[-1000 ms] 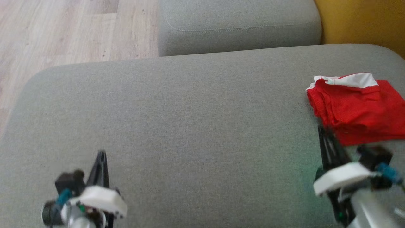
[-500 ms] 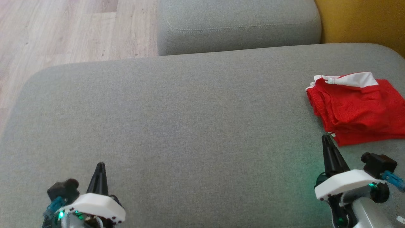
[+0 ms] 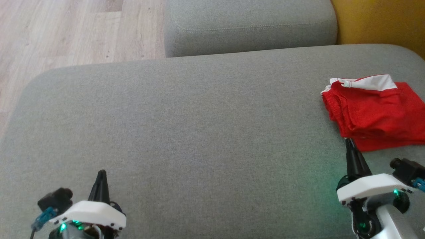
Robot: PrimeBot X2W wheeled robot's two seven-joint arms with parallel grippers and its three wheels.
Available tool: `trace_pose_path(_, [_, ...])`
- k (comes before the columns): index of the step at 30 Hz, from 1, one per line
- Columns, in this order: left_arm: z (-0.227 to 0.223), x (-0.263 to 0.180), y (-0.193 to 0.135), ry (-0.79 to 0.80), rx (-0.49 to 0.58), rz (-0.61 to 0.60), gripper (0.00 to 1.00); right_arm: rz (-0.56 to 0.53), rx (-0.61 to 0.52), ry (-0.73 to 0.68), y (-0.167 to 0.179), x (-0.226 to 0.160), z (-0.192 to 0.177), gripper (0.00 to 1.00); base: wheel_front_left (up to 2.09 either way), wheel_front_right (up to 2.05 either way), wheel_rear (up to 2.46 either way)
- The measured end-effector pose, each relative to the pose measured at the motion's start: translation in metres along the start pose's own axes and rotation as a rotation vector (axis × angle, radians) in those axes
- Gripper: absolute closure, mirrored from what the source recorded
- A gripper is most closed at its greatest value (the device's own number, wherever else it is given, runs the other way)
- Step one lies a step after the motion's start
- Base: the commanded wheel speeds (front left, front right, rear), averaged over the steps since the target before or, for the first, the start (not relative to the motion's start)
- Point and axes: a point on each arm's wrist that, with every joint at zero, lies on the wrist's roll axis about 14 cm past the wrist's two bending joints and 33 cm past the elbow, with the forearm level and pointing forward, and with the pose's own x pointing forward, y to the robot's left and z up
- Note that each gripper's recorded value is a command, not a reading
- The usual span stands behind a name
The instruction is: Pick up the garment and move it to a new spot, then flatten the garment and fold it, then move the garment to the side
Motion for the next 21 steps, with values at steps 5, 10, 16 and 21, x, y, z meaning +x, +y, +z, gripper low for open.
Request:
trace_pose_path(5, [0.0006,0.0007,0.0015,0.006,-0.057,0.01,1.0,-0.014,0.059,-0.008,-0.0019,0.0006,0.0027,1.0,0.0,0.0,0.0])
trace_pose_path(10, [0.0024,0.0019,0.0004,0.007,-0.115,0.007,1.0,-0.019,0.118,-0.009,-0.0004,0.0014,0.0028,1.0,0.0,0.0,0.0])
trace_pose_path(16, [0.0045,0.0047,-0.0016,0.011,-0.183,0.002,1.0,-0.029,0.186,-0.018,-0.0015,0.0021,0.0057,1.0,0.0,0.0,0.0])
trace_pose_path(21, [0.006,0.0058,-0.0021,0.011,-0.23,0.002,1.0,-0.036,0.229,-0.025,-0.0034,0.0024,0.0084,1.0,0.0,0.0,0.0])
